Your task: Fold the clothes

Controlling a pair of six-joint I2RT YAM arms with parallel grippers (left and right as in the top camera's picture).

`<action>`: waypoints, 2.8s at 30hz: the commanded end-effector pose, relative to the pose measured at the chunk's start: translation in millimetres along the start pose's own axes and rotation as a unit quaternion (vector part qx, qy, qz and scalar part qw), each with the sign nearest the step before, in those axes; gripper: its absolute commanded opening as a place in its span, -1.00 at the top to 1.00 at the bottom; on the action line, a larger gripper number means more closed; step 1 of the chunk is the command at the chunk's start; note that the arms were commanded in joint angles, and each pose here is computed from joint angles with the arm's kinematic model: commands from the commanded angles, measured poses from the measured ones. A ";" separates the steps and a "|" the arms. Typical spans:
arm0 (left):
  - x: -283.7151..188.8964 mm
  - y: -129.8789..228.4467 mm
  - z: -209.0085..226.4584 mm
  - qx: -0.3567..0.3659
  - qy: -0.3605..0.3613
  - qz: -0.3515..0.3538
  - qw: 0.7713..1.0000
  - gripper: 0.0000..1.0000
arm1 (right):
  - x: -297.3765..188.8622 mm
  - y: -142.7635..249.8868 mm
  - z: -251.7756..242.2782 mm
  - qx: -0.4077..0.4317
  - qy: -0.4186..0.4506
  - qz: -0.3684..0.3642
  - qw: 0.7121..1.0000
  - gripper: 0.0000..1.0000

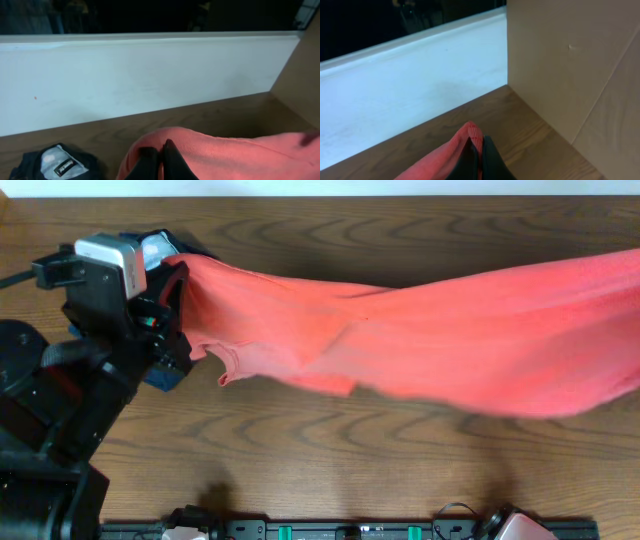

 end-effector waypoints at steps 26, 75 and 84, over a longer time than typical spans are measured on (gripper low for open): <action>208.9 -135.7 66.3 -0.169 0.201 -0.285 0.922 0.88 | 197.2 -55.0 53.1 0.114 -0.108 -0.120 0.980 0.98; 99.9 336.7 129.3 -0.240 -0.168 0.706 0.644 0.88 | 161.1 376.9 27.9 0.032 -0.081 0.693 0.715 0.98; 75.1 332.8 120.3 -0.252 -0.181 0.669 0.675 0.88 | 135.9 360.6 -3.9 0.092 -0.027 0.637 0.765 0.98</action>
Point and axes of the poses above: each gripper's point midway between its finger pads, its own x axis out along the fingers, its own z axis along the line the jaws close on, y = z × x, the point moved 5 cm from there along -x, back along the fingers, and after that the axes turned 14 degrees about -x, right-handed, at the moved point
